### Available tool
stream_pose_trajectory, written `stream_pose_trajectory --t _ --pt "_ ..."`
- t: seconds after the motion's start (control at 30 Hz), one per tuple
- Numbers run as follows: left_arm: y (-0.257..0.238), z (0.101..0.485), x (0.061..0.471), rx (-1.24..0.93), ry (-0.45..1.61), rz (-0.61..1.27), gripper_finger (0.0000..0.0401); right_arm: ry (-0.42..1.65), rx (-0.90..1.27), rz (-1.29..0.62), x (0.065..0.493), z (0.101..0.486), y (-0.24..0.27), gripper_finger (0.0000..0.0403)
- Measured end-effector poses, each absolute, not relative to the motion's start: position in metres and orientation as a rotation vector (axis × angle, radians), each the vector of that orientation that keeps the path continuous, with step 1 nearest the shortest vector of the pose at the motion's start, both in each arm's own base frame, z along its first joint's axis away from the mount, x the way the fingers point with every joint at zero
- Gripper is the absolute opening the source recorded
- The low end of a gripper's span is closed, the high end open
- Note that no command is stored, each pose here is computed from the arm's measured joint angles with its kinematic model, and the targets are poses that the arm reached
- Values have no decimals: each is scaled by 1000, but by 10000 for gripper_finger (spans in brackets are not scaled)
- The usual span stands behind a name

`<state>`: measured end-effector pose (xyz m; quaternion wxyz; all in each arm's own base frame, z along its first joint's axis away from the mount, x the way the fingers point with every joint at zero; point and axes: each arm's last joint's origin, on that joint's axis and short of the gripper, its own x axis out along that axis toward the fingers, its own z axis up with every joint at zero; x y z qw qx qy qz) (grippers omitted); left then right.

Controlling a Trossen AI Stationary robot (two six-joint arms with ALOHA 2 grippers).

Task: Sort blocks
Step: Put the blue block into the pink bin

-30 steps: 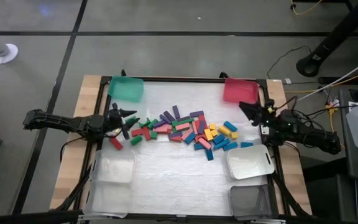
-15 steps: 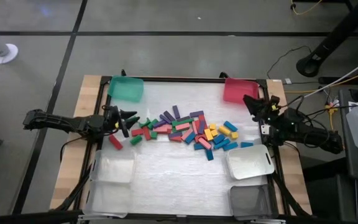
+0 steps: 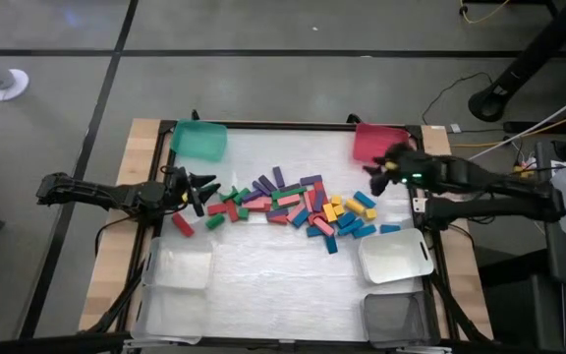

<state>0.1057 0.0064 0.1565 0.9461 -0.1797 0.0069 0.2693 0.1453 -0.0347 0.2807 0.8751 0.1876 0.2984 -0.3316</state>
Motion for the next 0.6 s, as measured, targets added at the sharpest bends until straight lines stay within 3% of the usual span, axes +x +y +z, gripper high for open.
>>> stream_pose_trajectory --t 0.17,0.3,0.6 --pt "6 157 106 -381 10 549 178 1041 417 -648 177 253 -36 198" --pt "6 156 106 -395 7 550 178 1249 425 -644 196 223 -38 198" --pt "6 156 106 -387 11 550 178 1473 515 -670 212 179 -64 198"
